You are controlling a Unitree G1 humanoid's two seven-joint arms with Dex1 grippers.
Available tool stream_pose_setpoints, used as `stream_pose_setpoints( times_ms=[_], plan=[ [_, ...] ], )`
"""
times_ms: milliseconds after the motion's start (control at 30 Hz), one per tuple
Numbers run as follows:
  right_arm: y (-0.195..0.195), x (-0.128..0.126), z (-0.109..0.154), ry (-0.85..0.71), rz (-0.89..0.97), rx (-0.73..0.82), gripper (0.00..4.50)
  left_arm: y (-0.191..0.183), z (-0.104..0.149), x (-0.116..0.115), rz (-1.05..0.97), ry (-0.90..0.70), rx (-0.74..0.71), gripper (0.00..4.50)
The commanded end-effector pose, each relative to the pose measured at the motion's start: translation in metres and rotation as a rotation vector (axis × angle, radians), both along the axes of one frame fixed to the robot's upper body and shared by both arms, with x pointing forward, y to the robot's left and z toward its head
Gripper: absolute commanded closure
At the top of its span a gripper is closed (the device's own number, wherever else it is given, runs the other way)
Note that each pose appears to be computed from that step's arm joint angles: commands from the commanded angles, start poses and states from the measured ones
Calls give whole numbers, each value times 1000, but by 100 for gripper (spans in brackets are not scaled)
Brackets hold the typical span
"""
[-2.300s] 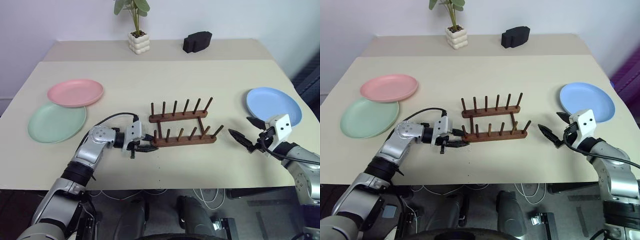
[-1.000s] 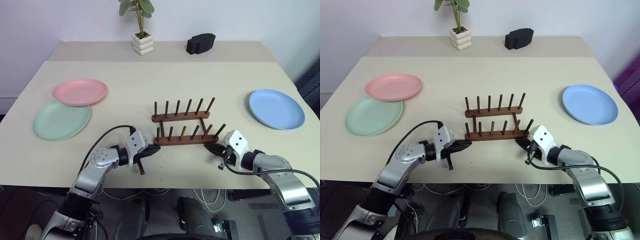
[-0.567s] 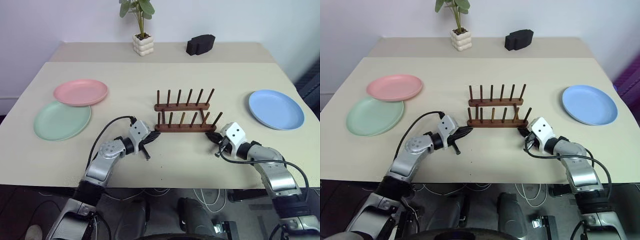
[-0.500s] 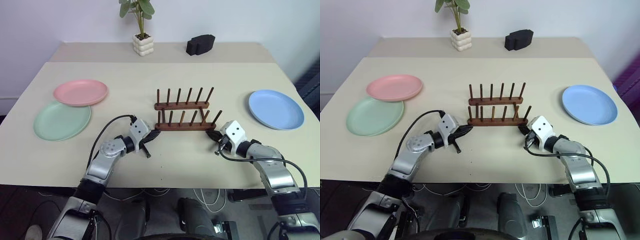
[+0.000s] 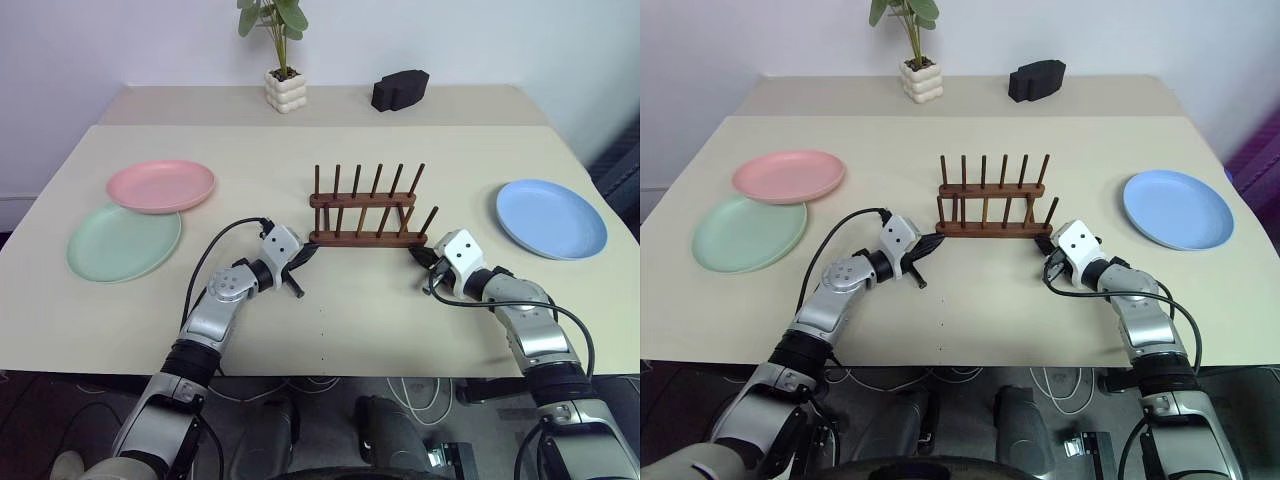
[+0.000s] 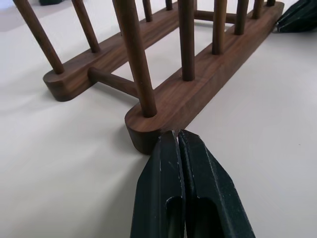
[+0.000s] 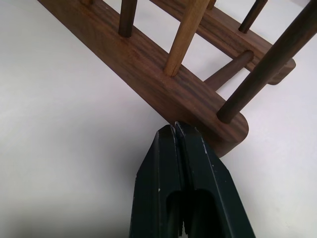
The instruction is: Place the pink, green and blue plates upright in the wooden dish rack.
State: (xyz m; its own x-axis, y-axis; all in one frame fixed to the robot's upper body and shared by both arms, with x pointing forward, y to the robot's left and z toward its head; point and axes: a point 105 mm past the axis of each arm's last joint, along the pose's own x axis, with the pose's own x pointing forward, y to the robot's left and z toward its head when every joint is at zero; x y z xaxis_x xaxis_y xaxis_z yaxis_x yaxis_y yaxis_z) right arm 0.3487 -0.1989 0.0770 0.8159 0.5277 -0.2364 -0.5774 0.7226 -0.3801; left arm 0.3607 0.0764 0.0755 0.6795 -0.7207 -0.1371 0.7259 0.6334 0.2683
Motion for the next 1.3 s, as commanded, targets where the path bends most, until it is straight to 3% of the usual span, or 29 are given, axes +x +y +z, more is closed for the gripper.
stream_pose_setpoints(
  times_ms=[33,233,367,467,700,900,1033,1200,1300],
  plan=[
    [0,-2,3,-15,8,2,449,9,-19,-5,23,62,32,444],
    [-1,-20,15,-9,74,36,449,30,-32,-45,-84,154,76,444],
    [-10,-29,18,4,77,32,449,66,-41,-82,-87,259,100,444],
    [-14,-29,17,13,70,27,450,90,-44,-103,-56,318,111,361],
    [-9,-26,18,17,97,34,450,159,-35,-126,226,344,47,12],
    [-5,-22,19,22,121,29,450,213,-5,-127,485,254,-72,5],
    [-3,-17,21,17,136,23,450,243,24,-110,677,150,-162,5],
    [1,-14,26,8,157,19,450,244,91,-74,761,-43,-355,5],
    [2,-14,28,2,163,21,450,230,110,-64,710,-73,-385,5]
  ],
)
